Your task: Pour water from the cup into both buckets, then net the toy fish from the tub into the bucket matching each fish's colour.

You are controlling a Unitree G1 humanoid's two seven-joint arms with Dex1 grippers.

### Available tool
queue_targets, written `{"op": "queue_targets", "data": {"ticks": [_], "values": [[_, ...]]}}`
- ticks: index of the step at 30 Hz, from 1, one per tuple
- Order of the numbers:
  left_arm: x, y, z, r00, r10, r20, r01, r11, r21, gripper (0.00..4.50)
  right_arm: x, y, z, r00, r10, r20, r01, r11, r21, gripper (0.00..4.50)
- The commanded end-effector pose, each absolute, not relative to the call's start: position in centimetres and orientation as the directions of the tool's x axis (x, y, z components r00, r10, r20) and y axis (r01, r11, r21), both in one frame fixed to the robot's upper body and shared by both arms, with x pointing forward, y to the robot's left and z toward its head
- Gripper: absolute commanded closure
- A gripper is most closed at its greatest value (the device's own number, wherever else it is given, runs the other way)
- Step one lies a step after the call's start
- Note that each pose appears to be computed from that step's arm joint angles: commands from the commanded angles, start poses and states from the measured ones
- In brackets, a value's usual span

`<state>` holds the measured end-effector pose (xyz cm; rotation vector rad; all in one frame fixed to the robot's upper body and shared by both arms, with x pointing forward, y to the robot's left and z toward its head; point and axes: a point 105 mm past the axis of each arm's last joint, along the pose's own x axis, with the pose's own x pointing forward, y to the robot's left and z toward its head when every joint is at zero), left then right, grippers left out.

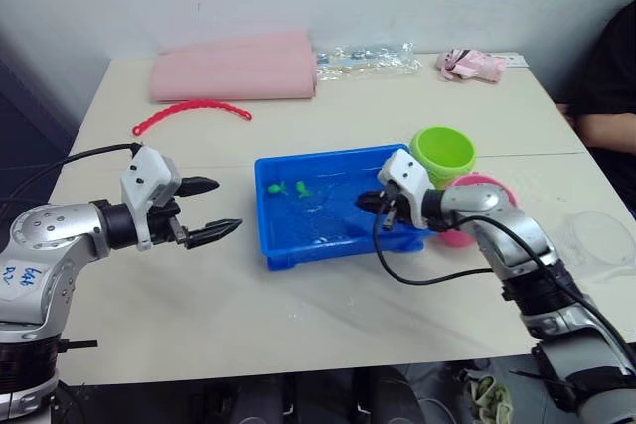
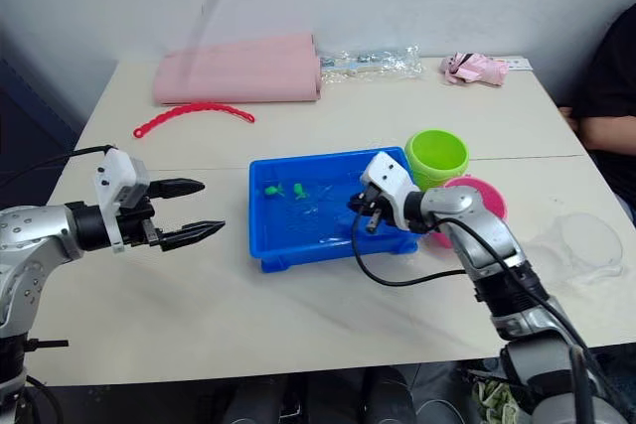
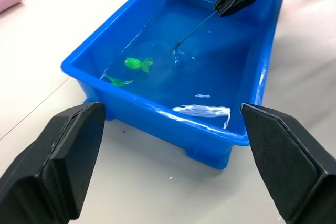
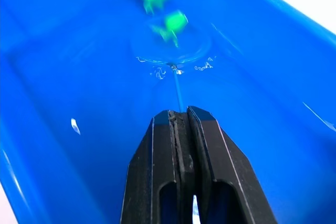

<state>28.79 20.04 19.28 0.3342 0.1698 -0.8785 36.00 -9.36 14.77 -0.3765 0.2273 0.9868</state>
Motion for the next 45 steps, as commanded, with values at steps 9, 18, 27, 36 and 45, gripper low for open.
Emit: {"op": "queue_targets", "data": {"ticks": [9, 18, 27, 36, 45], "values": [[30.6, 17.5, 21.4, 0.573, -0.801, -0.173, 0.815, 0.535, 0.221, 0.01, 33.6, -11.6, 19.0, 0.578, 0.772, -0.265, -0.816, 0.555, -0.161, 4.50], [32.8, 12.7, 22.9, 0.406, -0.912, -0.061, 0.909, 0.395, 0.133, 0.01, 30.3, -15.0, 21.5, 0.685, 0.691, -0.229, -0.728, 0.660, -0.187, 4.50], [34.4, 8.9, 23.0, 0.258, -0.964, -0.061, 0.953, 0.243, 0.183, 0.01, 27.5, -21.0, 24.9, 0.868, 0.472, -0.157, -0.497, 0.816, -0.295, 4.50], [34.9, 7.5, 23.0, 0.214, -0.976, -0.037, 0.959, 0.203, 0.199, 0.01, 28.8, -26.1, 26.5, 0.965, 0.223, -0.139, -0.261, 0.755, -0.602, 4.50], [34.7, 8.2, 23.3, 0.254, -0.967, -0.025, 0.946, 0.243, 0.213, 0.01, 31.8, -26.1, 24.5, 0.951, 0.234, -0.201, -0.184, -0.094, -0.978, 4.50]]}}
